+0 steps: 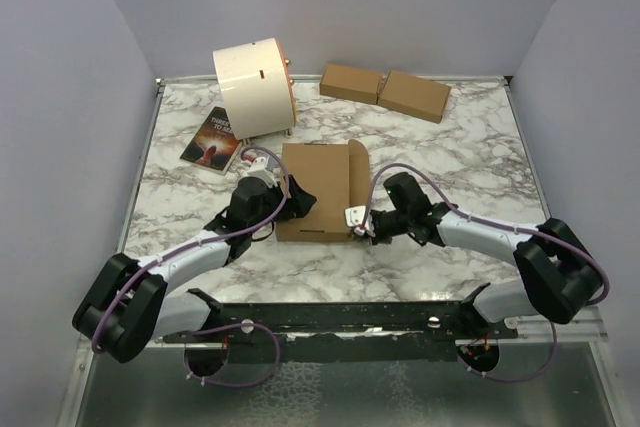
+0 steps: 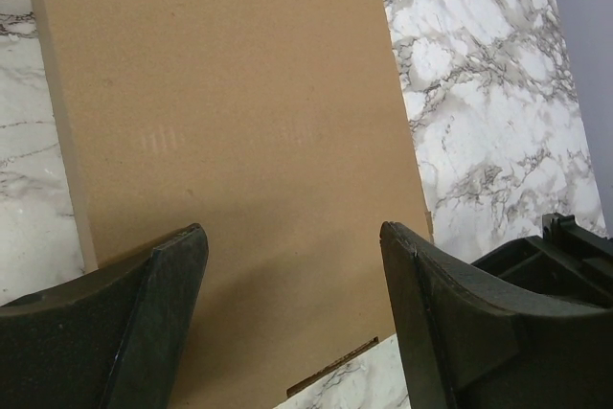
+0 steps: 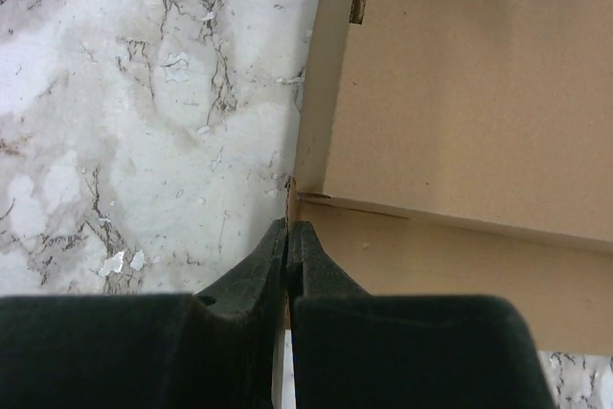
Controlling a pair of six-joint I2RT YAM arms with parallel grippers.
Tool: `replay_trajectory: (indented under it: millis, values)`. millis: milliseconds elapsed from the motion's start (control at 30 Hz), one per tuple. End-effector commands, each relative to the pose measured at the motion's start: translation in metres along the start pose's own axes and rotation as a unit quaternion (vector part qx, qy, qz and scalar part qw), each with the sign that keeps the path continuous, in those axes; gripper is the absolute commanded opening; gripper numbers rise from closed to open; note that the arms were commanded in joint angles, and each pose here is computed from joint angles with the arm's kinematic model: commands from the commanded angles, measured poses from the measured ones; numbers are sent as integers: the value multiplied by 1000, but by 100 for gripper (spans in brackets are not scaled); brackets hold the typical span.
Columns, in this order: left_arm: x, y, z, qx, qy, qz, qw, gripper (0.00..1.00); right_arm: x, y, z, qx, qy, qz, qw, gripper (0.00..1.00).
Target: Fold the paper box
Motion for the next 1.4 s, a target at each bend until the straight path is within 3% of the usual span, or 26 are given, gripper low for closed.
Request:
replay_trajectory:
  millis: [0,800,1367]
  values:
    - [33,4,-29,68,-10,96,993,77,-3,4,-4,-9,-60,21,998,1]
    - [31,1,-27,72,-11,99,992,77,-15,0,-11,1,-155,39,987,1]
    - [30,-2,-27,78,-8,93,993,77,-24,-7,12,0,-143,51,988,1]
Point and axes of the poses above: each gripper's point midway between its finger pads, its own y axis back along the fingers, its own x axis along the line the jaws close on, z = x × y, the point moved 9 cm from there along y, back along the fingers, and after that the axes turned 2 degrees about y, right-handed, at the moved point
